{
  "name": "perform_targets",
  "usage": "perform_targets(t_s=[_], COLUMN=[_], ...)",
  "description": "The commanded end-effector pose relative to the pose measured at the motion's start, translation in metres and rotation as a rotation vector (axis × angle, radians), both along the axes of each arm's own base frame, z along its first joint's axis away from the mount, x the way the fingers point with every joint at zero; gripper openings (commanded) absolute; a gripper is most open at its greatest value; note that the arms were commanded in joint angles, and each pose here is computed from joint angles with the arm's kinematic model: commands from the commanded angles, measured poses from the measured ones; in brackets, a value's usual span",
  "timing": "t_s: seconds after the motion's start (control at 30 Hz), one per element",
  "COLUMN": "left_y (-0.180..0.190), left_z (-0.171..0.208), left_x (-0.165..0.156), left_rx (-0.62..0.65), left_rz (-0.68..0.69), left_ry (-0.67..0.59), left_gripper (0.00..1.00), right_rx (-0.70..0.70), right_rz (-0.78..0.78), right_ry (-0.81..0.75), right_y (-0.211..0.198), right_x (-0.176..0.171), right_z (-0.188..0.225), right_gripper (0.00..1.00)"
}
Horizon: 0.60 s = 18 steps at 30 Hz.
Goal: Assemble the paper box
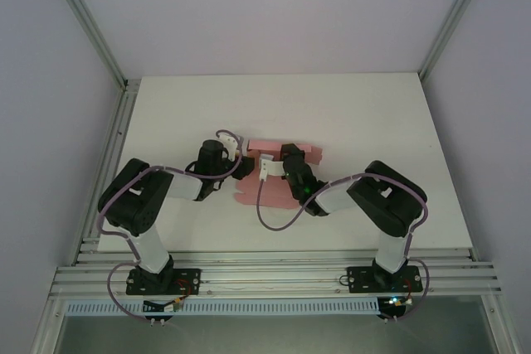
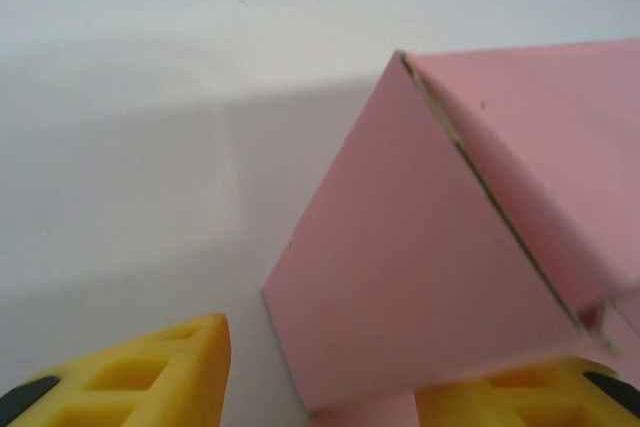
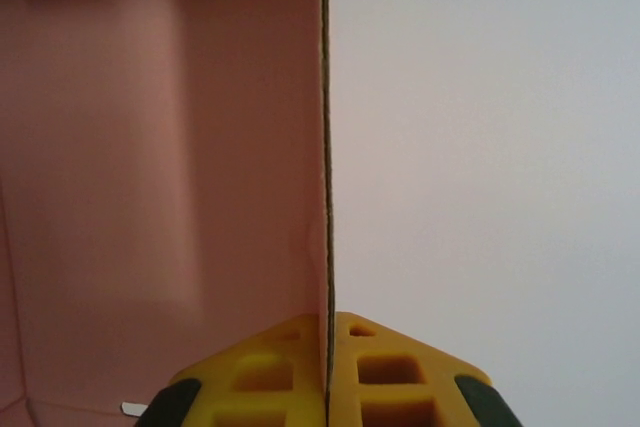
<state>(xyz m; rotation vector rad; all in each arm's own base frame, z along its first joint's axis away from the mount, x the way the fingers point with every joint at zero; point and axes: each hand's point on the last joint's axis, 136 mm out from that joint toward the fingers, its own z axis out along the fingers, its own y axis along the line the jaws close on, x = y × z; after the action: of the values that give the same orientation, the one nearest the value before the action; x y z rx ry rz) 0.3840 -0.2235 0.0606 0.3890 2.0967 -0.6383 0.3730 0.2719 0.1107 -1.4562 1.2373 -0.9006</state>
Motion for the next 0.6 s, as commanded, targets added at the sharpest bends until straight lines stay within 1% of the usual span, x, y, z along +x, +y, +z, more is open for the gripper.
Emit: perform_targets(t_s=[0.0,0.1,0.17,0.27,0.33,0.37,0.43,0.47,0.57], left_y=[-0.009,-0.009,-0.009,-0.005,0.000,0.002,0.009,0.012,0.018], left_z=[0.017,0.016,0.015,0.017,0.017,0.015,0.011,0.008,0.004], left_x=[0.010,0.011,0.011,0.015,0.018,0.019,0.021,0.022,0.021], left_rx=[-0.047,-0.040,-0.019,0.012,0.037,0.048,0.071,0.084,0.128], left_rz=[-0.002,0.021,0.049,0.140,0.205,0.230,0.284,0.306,0.346], left_ry=[-0.096,-0.110,-0.128,-0.166,-0.181,-0.182,-0.174,-0.168,-0.165], left_gripper=[0.50,0.49,0.47,0.42,0.35,0.29,0.13,0.08,0.03], right_rx=[-0.034,-0.038,-0.039,-0.037,-0.030,-0.027,-0.021,-0.016,0.000], right_rz=[0.054,0.045,0.042,0.041,0.037,0.033,0.026,0.022,0.009], right_ry=[0.100,0.096,0.105,0.124,0.131,0.132,0.131,0.131,0.141], right_y=[0.006,0.004,0.004,0.005,0.005,0.004,0.003,0.002,0.000], right_x=[-0.021,-0.022,-0.025,-0.028,-0.028,-0.028,-0.029,-0.029,-0.030], right_z=[-0.034,-0.036,-0.038,-0.040,-0.040,-0.040,-0.039,-0.039,-0.037], right_gripper=[0.00,0.00,0.00,0.00,0.00,0.00,0.00,0.00,0.00])
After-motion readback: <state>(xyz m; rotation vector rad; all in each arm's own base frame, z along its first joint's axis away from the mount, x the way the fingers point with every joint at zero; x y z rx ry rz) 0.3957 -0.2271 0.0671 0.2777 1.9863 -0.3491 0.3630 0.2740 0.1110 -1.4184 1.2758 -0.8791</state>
